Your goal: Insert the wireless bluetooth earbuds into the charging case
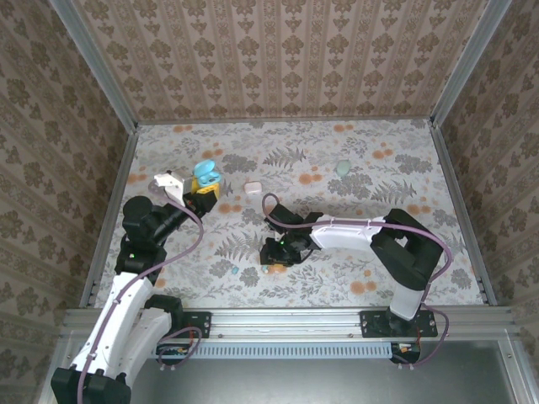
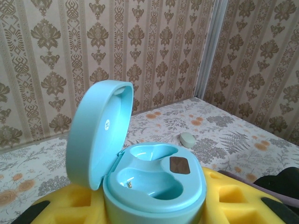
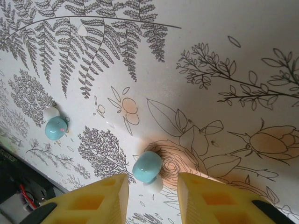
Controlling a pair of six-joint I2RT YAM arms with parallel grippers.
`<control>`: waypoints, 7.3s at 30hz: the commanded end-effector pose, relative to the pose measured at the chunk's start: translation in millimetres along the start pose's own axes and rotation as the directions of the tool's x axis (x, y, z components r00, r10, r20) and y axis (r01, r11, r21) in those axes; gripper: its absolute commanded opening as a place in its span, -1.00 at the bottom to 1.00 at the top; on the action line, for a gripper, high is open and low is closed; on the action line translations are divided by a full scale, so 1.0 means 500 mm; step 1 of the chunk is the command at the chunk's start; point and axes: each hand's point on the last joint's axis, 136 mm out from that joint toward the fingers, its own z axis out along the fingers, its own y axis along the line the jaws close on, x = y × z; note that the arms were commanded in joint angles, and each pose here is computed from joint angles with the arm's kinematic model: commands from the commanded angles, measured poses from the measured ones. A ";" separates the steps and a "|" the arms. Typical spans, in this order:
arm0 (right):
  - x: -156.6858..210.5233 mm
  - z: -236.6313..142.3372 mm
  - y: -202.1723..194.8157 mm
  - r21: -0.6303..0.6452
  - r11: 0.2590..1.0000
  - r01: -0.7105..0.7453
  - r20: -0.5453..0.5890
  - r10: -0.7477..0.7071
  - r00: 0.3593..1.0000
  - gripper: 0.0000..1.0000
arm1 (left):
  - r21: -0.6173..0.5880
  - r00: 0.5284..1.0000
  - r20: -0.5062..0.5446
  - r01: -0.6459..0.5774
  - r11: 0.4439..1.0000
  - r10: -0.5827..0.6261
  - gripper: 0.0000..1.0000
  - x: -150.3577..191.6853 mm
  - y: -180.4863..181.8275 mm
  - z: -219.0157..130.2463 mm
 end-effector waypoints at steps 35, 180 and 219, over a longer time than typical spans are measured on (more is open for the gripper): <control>-0.022 -0.021 0.051 0.042 0.996 0.074 0.010 -0.074 0.997 -0.29 | -0.088 0.999 0.023 -0.033 0.996 0.035 -0.29 -0.025 0.027 -0.026; -0.159 -0.522 0.362 -0.637 0.612 0.469 0.410 -0.247 0.878 -0.61 | 0.379 0.976 0.117 -0.216 0.900 0.185 -0.28 -0.018 -0.135 0.033; -0.206 -0.494 0.374 -0.624 0.638 0.451 0.431 -0.200 0.880 -0.64 | 0.382 0.976 0.125 -0.214 0.899 0.179 -0.28 -0.029 -0.139 0.032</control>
